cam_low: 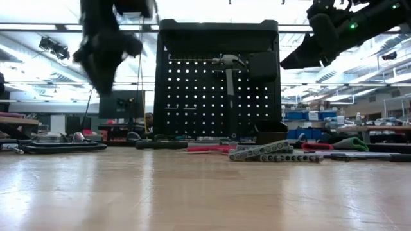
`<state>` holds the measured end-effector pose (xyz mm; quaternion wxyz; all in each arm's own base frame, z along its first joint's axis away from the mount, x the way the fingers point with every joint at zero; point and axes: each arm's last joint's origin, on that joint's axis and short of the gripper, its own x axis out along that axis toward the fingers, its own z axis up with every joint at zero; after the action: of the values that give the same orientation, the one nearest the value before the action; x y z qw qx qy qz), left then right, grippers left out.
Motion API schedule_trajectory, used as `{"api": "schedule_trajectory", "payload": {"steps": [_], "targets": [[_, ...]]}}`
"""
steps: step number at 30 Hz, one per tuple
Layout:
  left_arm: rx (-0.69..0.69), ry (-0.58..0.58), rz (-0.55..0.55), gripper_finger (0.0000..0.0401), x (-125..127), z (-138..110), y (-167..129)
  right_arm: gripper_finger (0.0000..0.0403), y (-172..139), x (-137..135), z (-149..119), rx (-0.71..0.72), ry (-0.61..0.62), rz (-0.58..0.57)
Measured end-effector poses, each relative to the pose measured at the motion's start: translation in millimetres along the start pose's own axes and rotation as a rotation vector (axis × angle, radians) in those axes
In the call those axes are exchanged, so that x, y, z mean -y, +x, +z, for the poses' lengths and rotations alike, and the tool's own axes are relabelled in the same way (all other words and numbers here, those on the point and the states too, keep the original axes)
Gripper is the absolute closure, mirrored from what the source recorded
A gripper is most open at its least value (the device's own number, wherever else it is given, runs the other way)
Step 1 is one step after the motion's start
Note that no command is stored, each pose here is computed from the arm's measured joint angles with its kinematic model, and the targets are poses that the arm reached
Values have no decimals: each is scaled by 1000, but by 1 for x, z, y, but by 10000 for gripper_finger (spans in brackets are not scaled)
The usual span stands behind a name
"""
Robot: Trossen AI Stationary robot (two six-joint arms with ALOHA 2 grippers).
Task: Hang tools onto peg board
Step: Put the clamp on top of the peg board
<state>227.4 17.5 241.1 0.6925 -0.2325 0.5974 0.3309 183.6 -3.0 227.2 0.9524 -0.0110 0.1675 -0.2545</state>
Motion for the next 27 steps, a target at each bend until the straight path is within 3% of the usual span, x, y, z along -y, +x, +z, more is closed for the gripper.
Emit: {"api": "schedule_trajectory", "payload": {"steps": [6, 22, 27], "targets": [[-57, -91, -3, 190, -10, -10, 43, 252, 0, 0, 3, 25, -24, 1], [-82, -161, 80, 157, -46, -10, 80, 252, 1, -1, 5, 46, -41, 2], [-102, -201, -42, 154, -56, -12, 102, 252, 2, -2, 4, 41, -44, 2]]}}
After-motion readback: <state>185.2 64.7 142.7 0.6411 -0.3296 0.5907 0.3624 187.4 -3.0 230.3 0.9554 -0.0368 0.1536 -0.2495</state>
